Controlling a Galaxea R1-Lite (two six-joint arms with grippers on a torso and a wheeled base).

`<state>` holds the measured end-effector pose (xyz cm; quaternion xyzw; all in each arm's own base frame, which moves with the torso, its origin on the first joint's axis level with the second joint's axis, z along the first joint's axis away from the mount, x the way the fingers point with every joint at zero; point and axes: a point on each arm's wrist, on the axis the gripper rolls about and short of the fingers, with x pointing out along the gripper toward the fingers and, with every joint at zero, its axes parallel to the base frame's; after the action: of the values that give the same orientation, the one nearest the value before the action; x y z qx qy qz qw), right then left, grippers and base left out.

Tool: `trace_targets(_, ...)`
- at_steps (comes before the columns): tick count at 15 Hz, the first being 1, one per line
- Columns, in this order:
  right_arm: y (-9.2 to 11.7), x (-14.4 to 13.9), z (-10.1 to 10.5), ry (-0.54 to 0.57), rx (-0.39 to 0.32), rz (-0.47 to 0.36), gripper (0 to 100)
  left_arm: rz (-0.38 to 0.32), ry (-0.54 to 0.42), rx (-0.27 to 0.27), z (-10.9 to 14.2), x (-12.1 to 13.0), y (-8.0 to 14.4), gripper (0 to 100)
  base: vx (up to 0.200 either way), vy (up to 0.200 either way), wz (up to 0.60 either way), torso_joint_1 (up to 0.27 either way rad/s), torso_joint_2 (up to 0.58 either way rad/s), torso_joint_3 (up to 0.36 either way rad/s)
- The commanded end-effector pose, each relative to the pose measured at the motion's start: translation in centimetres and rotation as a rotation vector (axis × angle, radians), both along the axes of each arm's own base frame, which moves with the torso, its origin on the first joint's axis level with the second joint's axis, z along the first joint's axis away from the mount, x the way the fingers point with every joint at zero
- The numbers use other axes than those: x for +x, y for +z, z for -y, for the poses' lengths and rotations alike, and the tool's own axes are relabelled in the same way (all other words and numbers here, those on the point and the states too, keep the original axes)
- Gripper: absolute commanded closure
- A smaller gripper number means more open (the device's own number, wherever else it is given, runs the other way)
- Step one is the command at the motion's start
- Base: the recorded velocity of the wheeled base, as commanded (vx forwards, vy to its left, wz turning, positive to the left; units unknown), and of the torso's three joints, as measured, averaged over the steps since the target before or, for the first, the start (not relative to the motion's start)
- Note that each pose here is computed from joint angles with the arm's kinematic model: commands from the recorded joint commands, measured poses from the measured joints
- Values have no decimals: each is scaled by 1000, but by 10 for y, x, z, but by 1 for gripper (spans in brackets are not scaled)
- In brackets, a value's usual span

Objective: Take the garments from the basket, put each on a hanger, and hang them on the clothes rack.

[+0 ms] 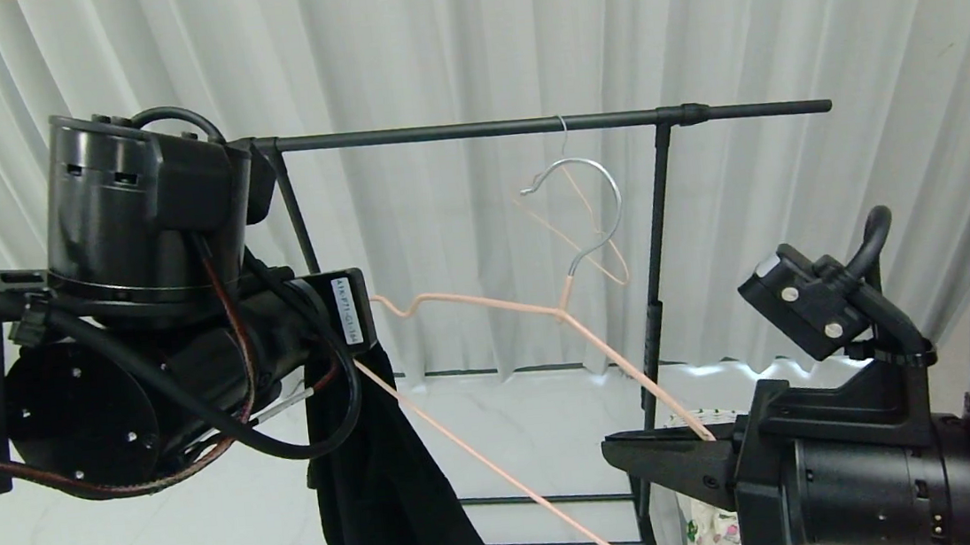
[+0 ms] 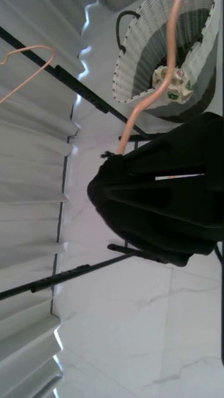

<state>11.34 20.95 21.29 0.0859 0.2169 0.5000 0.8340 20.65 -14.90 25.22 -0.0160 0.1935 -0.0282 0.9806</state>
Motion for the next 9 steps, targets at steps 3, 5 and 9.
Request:
trace_targets(3,-2,1,-5,9,-10,-5,100,33,7,-29,-1,2,12,100,0,0,0,0,0,0)
trace_targets(5,-6,0,-3,8,-24,-11,100,55,23,-43,-5,5,20,100,0,0,0,0,0,0)
trace_targets(9,-8,-3,1,12,-39,-21,100,64,47,-46,-12,5,23,100,0,0,0,0,0,0)
